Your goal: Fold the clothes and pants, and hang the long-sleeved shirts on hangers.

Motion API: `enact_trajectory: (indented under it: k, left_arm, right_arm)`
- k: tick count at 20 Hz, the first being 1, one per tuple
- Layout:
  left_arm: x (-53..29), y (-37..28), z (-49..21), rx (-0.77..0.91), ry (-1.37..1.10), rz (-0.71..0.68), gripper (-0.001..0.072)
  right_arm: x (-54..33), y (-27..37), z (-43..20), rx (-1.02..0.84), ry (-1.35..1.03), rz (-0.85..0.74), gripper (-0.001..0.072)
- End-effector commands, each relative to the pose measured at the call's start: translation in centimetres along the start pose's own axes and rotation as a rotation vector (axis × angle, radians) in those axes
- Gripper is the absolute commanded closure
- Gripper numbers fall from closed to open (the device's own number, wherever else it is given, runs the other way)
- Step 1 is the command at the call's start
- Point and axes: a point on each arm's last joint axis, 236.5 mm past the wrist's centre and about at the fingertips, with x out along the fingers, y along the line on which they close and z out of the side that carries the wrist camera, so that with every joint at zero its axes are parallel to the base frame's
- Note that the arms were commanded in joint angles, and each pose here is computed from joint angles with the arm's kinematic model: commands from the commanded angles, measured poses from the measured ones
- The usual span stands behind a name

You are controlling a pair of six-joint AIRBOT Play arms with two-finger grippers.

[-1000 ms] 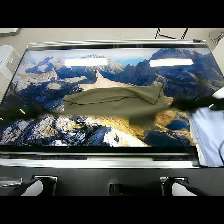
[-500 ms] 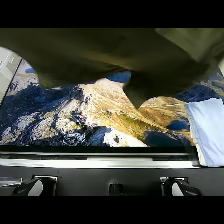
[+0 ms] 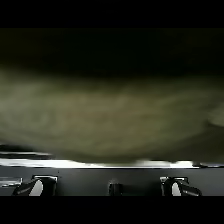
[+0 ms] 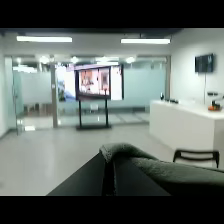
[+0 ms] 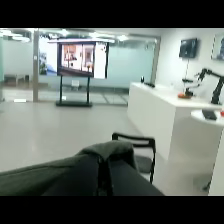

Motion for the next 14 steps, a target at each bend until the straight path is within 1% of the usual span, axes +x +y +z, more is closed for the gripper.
enact_trajectory:
  k: [1, 4, 5, 7, 9, 11, 14]
  left_arm:
    - [2.2, 2.6, -10.3, -0.082, 0.372, 0.021, 0.0686]
    - [4.6, 5.3, -25.7, -0.292, 0.781, -0.001, 0.0686]
    - [4.9, 5.7, -31.1, -0.365, 0.898, -0.006, 0.0686]
    - [4.0, 5.4, -42.9, -0.493, 1.126, -0.015, 0.0686]
    - [2.8, 5.2, -52.3, -0.587, 1.269, 0.018, 0.0685]
    - [3.2, 5.3, -58.6, -0.664, 1.326, 0.06, 0.0684]
    - [7.3, 6.9, -62.8, -0.782, 1.249, 0.123, 0.0685]
  right_arm:
    - [2.5, -0.2, -9.0, 0.072, 0.357, 0.01, 0.0678]
    - [4.4, 1.7, -27.8, 0.178, 1.078, 0.144, 0.0679]
    - [4.6, 2.5, -33.0, 0.234, 1.251, 0.192, 0.0679]
    - [5.3, 3.9, -42.9, 0.36, 1.474, 0.231, 0.0679]
    - [5.6, 5.8, -51.3, 0.521, 1.588, 0.234, 0.0679]
    - [7.5, 8.4, -57.1, 0.615, 1.599, 0.241, 0.0679]
    - [13.4, 11.9, -61.9, 0.617, 1.461, 0.237, 0.0678]
